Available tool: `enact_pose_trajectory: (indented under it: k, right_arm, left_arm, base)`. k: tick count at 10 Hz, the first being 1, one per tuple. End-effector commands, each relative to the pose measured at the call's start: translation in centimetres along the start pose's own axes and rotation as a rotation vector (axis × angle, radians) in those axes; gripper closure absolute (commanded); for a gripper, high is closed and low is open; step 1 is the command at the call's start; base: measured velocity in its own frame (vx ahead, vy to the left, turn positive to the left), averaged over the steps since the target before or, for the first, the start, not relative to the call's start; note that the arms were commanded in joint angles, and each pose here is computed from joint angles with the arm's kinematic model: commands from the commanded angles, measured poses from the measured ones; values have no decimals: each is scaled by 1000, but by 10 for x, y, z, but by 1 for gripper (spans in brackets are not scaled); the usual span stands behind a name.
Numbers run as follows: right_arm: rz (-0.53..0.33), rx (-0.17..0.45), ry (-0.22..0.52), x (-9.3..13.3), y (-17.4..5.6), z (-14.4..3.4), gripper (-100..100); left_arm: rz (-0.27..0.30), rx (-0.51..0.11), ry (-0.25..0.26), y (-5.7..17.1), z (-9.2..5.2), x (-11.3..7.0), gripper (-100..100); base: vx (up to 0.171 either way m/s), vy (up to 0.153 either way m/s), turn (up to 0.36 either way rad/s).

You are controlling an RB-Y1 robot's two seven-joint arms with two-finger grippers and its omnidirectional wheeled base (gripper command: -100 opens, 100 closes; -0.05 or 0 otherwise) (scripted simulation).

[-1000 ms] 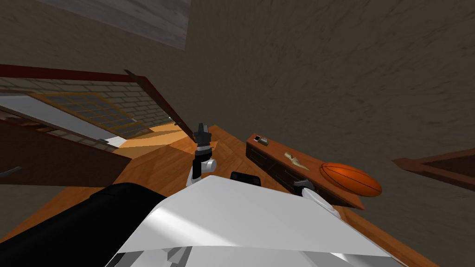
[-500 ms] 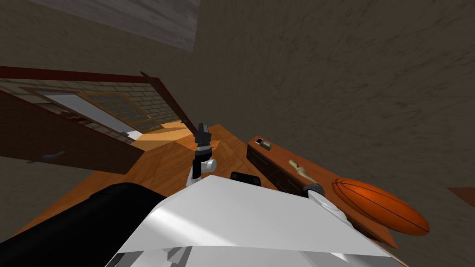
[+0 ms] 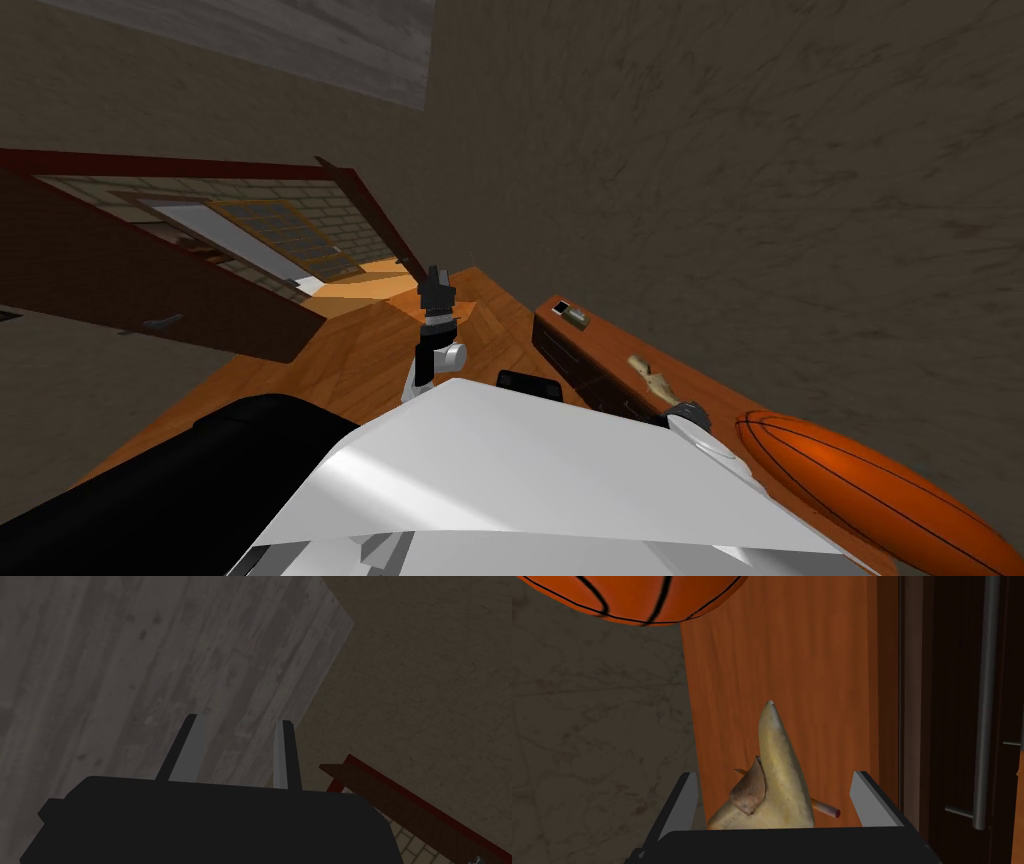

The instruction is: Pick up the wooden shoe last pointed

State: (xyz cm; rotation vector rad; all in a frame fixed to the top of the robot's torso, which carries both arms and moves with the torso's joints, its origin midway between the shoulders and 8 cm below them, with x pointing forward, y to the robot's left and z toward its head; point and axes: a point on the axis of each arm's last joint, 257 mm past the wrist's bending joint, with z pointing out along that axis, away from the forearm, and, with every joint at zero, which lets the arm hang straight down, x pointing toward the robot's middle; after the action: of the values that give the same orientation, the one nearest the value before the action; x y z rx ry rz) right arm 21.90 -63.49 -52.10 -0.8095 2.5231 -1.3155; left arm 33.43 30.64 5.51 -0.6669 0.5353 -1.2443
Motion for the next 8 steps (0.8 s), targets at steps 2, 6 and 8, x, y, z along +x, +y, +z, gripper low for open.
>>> enact_pose_trajectory:
  k: [2, 6, 8]
  right_arm:
    - [-24, -4, 10, 6, 4, 1, -100]
    - [29, -43, 81, 43, 29, -6, -100]
    - [29, -43, 81, 43, 29, -6, -100]
  left_arm:
    - [0, 0, 0, 0, 0, 0, 0]
    - [0, 0, 0, 0, 0, 0, 0]
    - [0, 0, 0, 0, 0, 0, 0]
  base:
    - [38, -44, 50]
    - [14, -31, 99]
    - [-72, -44, 360]
